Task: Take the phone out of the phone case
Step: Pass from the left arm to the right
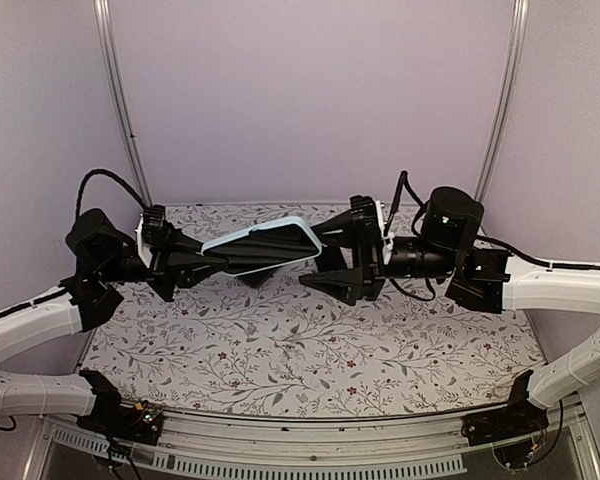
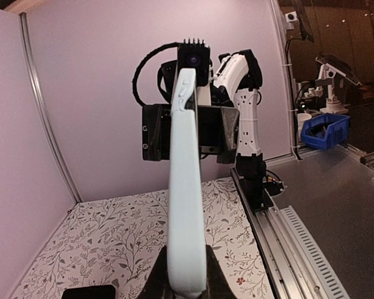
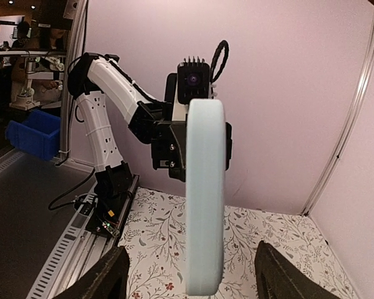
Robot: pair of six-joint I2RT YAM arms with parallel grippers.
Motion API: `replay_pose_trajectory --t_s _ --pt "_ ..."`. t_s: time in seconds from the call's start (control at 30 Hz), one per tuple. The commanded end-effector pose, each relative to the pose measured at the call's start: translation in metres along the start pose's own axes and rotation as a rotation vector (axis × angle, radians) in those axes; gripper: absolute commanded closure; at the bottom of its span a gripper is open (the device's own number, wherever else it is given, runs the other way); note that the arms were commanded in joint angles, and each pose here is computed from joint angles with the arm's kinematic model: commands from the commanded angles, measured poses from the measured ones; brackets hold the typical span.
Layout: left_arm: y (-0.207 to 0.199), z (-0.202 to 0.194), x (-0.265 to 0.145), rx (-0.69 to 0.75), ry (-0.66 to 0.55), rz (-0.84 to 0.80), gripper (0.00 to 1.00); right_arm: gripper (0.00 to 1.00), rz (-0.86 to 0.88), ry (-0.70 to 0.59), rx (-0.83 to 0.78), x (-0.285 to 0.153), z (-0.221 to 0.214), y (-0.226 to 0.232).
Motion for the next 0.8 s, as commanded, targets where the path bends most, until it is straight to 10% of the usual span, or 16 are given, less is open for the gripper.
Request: replay_pose_trajectory --t_s 0.0,0.77 --pt "-0.003 0.020 -0.004 0.042 -0.080 -0.022 1.00 0.34 0.035 -0.110 -0.046 0.010 0.030 -0.001" --pt "-0.004 0.018 -0.006 0.042 -0.096 -0.015 1.00 0.93 0.089 -0.155 0.010 0.019 0.030 0.011"
Point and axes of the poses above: each gripper's point midway between its finger pads, its own x axis out along the fingers, its own y axis along the line the jaws close on, z = x × y, the point moved 5 cm from there along -x, back along the fingers, and after that the axes turned 4 degrees about x, right-handed, at the moved point
